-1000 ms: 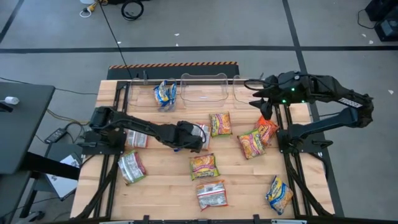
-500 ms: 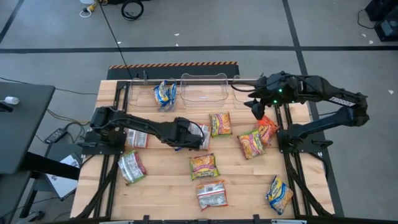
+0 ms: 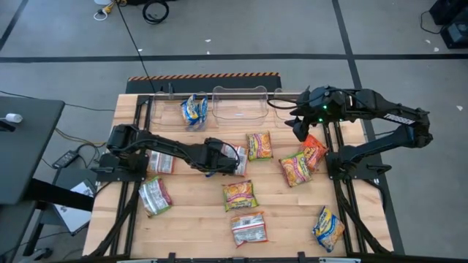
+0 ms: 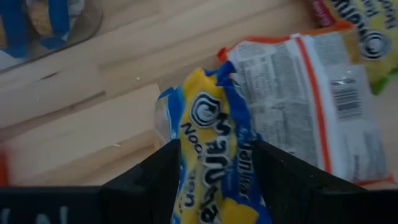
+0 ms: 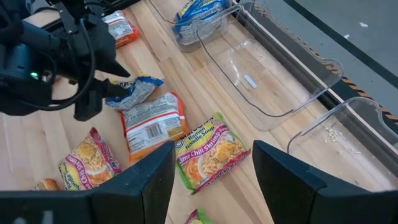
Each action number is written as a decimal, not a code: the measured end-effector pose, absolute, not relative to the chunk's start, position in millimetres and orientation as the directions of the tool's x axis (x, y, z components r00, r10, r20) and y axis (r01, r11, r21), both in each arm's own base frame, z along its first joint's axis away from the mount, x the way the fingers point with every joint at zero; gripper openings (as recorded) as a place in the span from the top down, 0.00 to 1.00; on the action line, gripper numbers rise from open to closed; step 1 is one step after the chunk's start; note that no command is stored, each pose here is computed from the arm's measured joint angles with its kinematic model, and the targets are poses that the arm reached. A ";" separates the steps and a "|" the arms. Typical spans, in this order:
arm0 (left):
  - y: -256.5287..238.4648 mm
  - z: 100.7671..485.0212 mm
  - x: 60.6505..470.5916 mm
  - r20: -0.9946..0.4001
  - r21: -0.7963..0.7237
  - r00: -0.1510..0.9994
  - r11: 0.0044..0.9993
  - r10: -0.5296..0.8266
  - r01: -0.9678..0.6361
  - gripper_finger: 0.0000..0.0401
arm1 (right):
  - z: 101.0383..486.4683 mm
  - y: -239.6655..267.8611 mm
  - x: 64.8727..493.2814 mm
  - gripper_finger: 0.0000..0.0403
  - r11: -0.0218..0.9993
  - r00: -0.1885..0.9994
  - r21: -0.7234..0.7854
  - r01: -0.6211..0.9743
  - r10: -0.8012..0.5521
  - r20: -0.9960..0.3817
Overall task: Sort Maruchan noodles
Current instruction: Put the blue noodle pack into the left transparent bin
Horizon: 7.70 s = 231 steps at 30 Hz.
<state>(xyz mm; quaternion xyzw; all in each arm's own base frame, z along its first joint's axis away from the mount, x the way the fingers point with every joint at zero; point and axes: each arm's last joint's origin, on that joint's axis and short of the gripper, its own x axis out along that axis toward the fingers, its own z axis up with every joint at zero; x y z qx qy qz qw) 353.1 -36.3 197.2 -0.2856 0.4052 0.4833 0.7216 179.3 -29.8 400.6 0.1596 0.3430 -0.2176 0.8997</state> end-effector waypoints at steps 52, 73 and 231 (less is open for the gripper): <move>183.9 253.0 142.6 -0.806 0.062 0.169 0.364 0.568 -0.929 1.00 | 400.5 -14.5 181.5 0.46 0.736 0.689 0.335 0.588 -0.237 -0.685; 190.0 192.0 154.7 -0.822 -0.017 0.269 0.452 0.502 -0.892 0.97 | 378.1 -8.3 227.3 0.45 0.733 0.633 0.286 0.618 -0.247 -0.734; 32.4 326.1 256.7 -0.187 -0.065 0.948 0.966 -0.259 0.251 0.68 | 422.9 19.2 335.8 0.39 0.966 0.778 -0.037 0.255 -0.228 -0.585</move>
